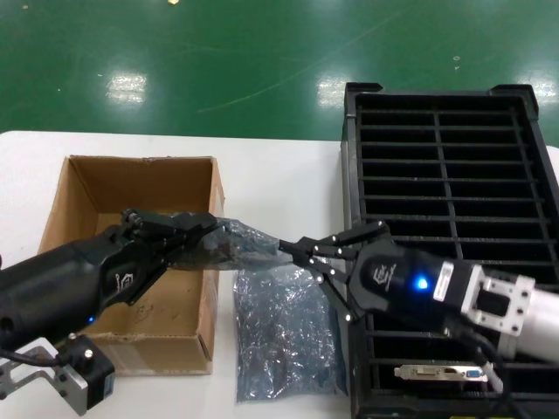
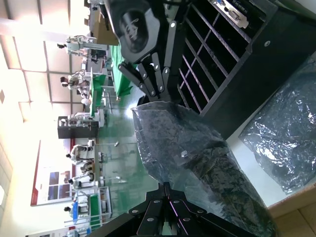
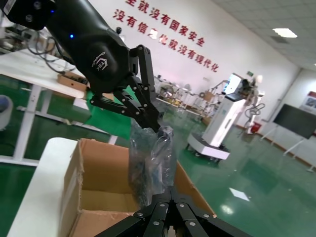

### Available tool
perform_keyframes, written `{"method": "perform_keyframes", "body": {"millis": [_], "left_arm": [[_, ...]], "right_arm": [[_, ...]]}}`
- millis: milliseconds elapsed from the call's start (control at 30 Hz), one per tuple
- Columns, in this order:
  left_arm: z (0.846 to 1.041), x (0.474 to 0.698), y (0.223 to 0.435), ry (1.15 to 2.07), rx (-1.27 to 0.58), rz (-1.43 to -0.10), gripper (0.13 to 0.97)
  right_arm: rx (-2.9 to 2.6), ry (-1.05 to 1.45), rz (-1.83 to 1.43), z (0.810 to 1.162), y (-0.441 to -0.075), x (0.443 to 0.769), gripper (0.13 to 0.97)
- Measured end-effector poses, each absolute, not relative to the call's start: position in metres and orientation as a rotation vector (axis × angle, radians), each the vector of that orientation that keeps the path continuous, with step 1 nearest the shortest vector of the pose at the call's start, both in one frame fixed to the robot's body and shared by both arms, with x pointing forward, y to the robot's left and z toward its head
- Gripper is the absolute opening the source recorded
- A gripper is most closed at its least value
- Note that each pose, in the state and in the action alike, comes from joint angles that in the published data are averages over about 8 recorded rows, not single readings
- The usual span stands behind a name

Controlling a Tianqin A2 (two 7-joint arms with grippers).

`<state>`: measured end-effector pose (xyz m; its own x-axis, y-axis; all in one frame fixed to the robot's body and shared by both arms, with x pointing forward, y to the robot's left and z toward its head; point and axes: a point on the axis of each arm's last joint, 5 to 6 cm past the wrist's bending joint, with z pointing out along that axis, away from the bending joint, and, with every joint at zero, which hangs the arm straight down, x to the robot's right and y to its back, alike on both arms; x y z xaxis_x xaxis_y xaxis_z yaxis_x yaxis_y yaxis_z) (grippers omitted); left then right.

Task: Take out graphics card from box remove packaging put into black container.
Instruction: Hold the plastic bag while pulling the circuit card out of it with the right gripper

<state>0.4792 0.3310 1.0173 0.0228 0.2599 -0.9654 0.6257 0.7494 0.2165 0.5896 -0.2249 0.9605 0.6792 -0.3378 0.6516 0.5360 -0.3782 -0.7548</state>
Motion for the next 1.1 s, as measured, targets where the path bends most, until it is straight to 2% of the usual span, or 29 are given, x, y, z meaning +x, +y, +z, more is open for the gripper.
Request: {"method": "perform_keyframes", "body": {"millis": [400,800,1100], "left_arm": [[1.017,0.479,0.331,1.562,0.739,-0.327,0.140],[1.017,0.479,0.331,1.562,0.739,-0.327,0.140],[1.017,0.479,0.331,1.562,0.739,-0.327,0.140]], "right_arm": [[-1.801,-0.136,-0.748,0.986,-0.221,0.615,0.134],[-1.856,-0.053,-0.616,0.984,-0.208,0.612,0.134],[-1.821,0.102,-0.614,0.985,-0.201,0.609,0.134]]}}
